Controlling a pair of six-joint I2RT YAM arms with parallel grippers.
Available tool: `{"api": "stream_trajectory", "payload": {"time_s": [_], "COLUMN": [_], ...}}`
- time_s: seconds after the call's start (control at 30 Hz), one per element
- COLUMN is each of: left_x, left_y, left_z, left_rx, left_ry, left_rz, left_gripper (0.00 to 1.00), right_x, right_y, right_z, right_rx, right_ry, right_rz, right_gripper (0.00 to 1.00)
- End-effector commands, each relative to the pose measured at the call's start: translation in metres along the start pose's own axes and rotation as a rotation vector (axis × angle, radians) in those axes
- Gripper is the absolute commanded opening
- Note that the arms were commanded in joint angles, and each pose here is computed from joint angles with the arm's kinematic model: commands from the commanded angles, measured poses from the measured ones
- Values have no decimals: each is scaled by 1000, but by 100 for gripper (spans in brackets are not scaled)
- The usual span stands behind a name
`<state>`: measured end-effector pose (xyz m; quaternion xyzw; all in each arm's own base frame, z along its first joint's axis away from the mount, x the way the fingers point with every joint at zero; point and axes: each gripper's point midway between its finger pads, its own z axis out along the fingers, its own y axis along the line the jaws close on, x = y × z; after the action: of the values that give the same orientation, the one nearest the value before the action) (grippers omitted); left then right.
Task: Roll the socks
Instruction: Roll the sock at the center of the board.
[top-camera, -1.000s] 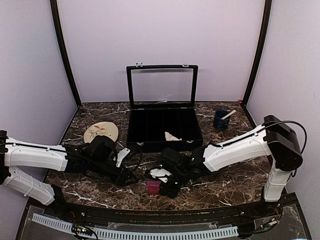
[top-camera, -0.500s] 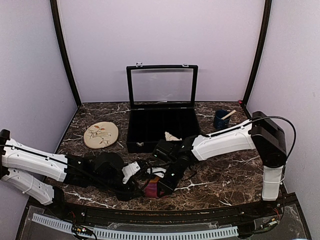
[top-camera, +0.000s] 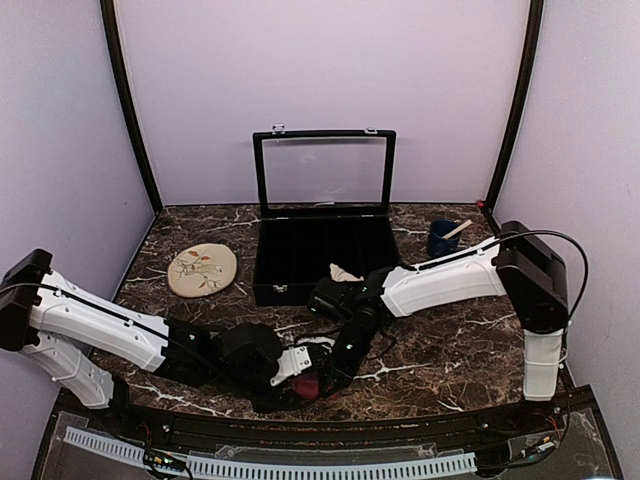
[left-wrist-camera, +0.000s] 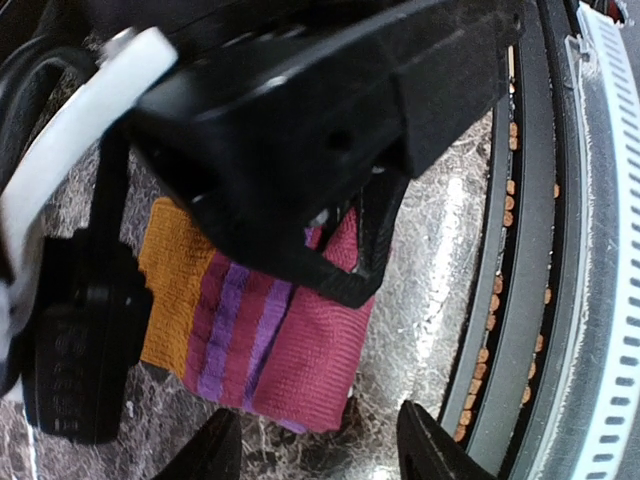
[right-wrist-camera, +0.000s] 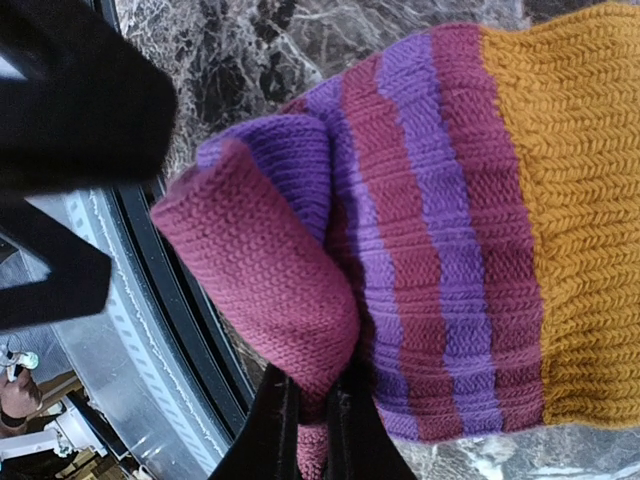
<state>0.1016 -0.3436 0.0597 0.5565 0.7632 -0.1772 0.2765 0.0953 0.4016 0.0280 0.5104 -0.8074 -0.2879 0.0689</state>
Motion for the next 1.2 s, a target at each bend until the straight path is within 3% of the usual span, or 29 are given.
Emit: {"api": "stream_trajectory", "payload": {"time_s": [0.0,0.37,0.6,0.77,1.17], "left_x": [-12,-7,4,16,37], "left_y": [2,-5,-4,-3,1], "left_z": [3,23,35,40,38], "left_rx": [-27,8,4,-4,-23], "left_ry": [-9,70,136,190,281], "left_rz": [88,186,208,206,135], "left_gripper": [56,54,45,37,35], "right_x": [15,15,16,16,15], "right_y": [-8,-9,-12,-15,-20], "right_z": [9,8,5,2,0], "right_rx": [-2,-20,-30,-38,-53], "right_ry": [69,77,79,80,85], "right_rz": [30,23,19,22,18], "right_gripper": [0,0,0,0,0]}}
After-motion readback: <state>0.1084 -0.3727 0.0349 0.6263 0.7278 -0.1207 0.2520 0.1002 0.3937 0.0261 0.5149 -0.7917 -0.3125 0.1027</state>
